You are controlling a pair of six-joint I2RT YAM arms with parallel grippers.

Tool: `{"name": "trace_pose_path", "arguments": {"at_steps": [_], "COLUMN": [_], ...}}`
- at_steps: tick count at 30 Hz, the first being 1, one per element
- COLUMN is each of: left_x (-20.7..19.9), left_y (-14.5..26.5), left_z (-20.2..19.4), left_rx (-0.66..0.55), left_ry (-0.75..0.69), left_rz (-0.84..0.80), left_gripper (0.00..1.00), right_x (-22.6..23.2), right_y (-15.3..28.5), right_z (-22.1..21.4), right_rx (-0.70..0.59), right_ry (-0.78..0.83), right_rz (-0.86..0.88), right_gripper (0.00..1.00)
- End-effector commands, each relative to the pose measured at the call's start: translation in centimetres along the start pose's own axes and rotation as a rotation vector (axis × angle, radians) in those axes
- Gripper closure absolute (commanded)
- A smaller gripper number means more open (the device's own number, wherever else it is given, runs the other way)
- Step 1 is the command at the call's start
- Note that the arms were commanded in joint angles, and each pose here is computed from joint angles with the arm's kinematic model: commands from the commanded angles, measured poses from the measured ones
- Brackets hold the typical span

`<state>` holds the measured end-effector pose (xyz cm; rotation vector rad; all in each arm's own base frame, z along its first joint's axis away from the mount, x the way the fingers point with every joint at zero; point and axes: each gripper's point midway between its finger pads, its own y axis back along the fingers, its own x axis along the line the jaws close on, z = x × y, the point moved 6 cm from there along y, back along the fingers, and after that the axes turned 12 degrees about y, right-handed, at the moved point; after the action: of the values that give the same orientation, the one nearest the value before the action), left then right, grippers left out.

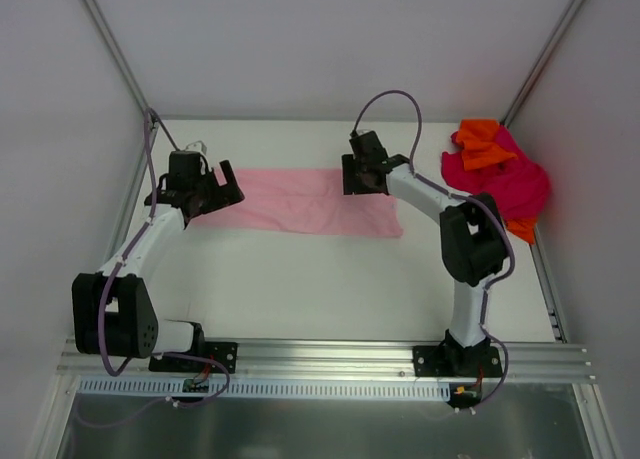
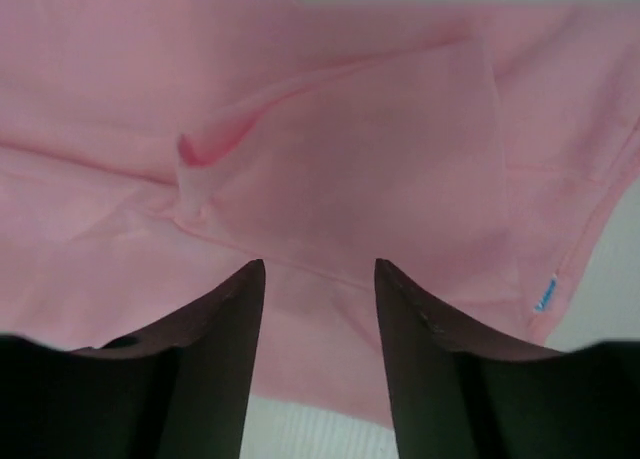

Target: Fold and stack the t-shirts

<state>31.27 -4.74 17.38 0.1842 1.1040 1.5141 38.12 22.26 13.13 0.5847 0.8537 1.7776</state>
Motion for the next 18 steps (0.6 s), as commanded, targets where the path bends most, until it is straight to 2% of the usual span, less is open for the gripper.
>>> {"name": "trace_pose_path", "arguments": {"at_steps": [1, 4, 9, 11, 18], "left_x": [0.4, 0.8, 1.1, 0.8, 0.1], "left_y": [0.9, 0.1, -1.2, -1.5, -1.5], "left_z": [0.7, 0.6, 1.6, 2.3, 3.8], "left_rx": [-0.086, -0.07, -0.095, -0.092, -0.103], "left_ry": [0.04, 0.048, 0.064, 0.056, 0.031], "left_rz": [0.045, 0.072, 0.133, 0.152, 0.157], "left_gripper": [0.01, 0.01, 0.01, 0.01, 0.01], "right_x": [0.6, 0.9, 1.7, 1.7, 2.4], "right_y": [-0.5, -1.6, -3.5, -4.6, -4.9], "right_z": [5.2, 6.8, 7.9, 7.1, 8.2], "right_rx": [-0.123, -0.142, -0.127, -0.082, -0.101], "right_ry": [0.002, 0.024, 0.018, 0.013, 0.006], "right_rz": [-0.056, -0.055, -0.04, -0.047, -0.006], "right_gripper": [0.52, 0.65, 0.73, 0.73, 0.7]}}
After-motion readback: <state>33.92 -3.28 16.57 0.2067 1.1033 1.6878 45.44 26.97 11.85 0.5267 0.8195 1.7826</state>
